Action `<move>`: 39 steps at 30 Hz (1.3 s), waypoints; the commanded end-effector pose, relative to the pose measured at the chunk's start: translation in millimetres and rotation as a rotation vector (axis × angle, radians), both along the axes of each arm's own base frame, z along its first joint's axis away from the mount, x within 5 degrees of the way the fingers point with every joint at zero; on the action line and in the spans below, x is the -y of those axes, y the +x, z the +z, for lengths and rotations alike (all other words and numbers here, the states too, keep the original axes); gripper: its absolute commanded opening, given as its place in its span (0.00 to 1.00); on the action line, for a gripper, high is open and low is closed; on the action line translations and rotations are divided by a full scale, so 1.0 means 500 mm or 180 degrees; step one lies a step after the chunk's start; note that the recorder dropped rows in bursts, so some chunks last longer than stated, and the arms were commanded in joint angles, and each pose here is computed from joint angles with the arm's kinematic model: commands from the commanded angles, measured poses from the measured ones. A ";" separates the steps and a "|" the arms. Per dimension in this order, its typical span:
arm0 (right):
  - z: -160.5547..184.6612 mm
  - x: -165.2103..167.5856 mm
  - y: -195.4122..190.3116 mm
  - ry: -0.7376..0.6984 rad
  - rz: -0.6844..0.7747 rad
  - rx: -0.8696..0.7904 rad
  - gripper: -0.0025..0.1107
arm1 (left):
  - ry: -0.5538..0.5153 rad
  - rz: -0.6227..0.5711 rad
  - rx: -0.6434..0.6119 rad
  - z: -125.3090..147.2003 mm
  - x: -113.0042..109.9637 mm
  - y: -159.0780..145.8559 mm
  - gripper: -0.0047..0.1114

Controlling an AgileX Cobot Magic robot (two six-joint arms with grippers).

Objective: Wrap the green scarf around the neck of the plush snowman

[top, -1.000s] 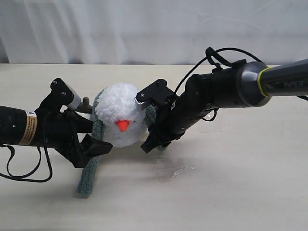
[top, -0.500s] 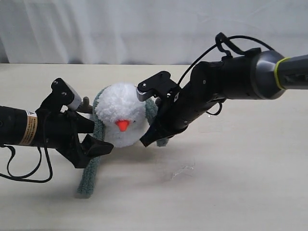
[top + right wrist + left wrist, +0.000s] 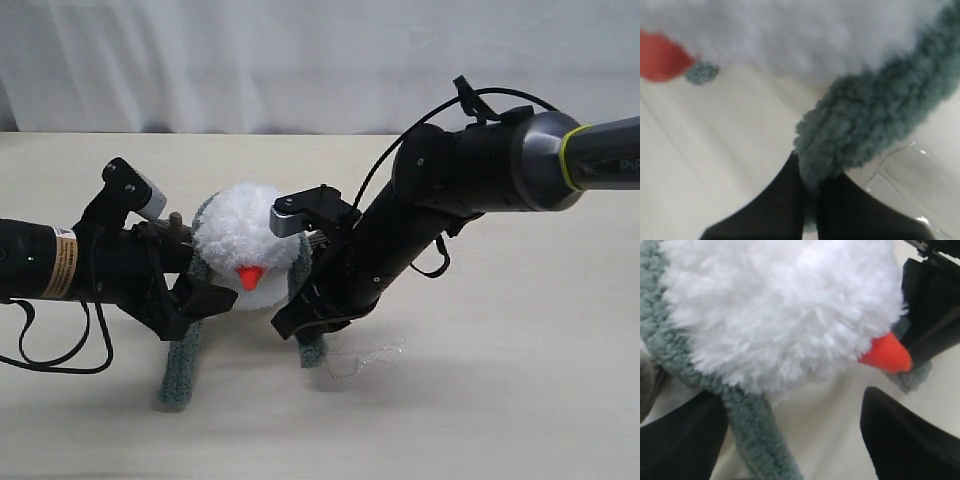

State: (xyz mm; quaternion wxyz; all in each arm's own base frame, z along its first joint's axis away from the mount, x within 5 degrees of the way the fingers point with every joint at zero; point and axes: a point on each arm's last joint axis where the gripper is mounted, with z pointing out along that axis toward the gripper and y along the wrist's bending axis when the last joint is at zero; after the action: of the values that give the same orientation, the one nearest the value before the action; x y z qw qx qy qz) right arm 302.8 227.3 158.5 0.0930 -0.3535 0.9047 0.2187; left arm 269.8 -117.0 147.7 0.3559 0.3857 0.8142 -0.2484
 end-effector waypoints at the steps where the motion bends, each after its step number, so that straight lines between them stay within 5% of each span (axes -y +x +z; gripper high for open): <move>1: 0.008 -0.013 -0.006 0.0290 0.0104 -0.0038 0.06 | -0.0106 0.0098 -0.0028 0.007 0.002 0.002 0.63; 15: -0.032 -0.026 0.004 0.0435 -0.0074 -0.0166 0.06 | -0.0146 0.0173 -0.0081 0.008 0.002 0.003 0.63; 20: -0.030 -0.029 0.004 0.0488 -0.0124 -0.0194 0.23 | -0.0138 0.0151 -0.0079 0.007 0.002 0.002 0.63; 28: -0.031 -0.028 0.002 0.0461 -0.0114 -0.0238 0.63 | -0.0254 0.0059 -0.0040 0.013 0.008 0.000 0.63; 39: -0.032 -0.023 0.005 0.0348 -0.0140 -0.0222 0.64 | 0.0198 0.0100 -0.0436 0.013 -0.011 -0.023 0.63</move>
State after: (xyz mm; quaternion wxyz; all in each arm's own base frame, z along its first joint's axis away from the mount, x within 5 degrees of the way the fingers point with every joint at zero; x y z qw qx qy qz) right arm 305.0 239.9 142.8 0.0880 -0.3189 0.9007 0.2816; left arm 265.6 -111.3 148.6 0.3176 0.3638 0.8443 -0.2321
